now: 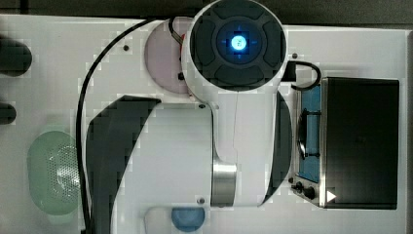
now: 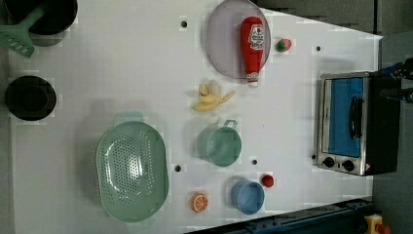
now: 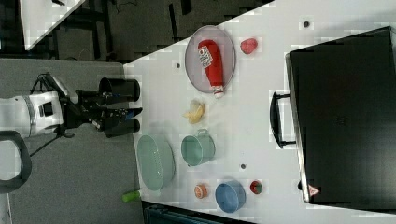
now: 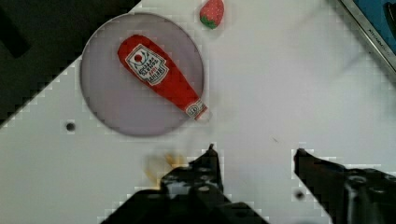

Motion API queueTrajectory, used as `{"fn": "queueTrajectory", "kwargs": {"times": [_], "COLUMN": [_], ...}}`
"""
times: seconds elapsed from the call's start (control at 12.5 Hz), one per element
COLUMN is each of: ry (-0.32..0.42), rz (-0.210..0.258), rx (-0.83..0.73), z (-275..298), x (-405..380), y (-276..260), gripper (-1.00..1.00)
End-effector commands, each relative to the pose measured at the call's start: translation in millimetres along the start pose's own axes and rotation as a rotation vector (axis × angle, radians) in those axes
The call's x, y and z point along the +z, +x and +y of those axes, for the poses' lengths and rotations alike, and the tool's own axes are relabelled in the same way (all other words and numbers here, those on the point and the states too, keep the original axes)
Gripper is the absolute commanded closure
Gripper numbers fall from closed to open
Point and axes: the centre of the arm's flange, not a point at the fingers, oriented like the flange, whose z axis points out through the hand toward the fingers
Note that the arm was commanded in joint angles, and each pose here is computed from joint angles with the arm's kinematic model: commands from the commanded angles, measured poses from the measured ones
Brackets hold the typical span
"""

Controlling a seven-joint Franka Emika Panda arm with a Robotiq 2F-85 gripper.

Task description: Pick ketchup from plate and place it on table.

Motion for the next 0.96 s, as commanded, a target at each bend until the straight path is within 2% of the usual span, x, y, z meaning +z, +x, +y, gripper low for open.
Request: {"fn": "queueTrajectory", "kwargs": {"times": [0.08,0.24,0.48,0.96], "ry": [-0.043,-0.054,-0.072,-0.074], "rz": [-0.043,-0.057,-0.087,-0.143], "rx": [0.08,0.074,0.02,-0.194], "z": [55,49,28,-22], "x": [-38,-27,12,121], "y": [-29,-26,-13,15], "gripper": [-0.6,-0.99,-1.0,-1.0]}}
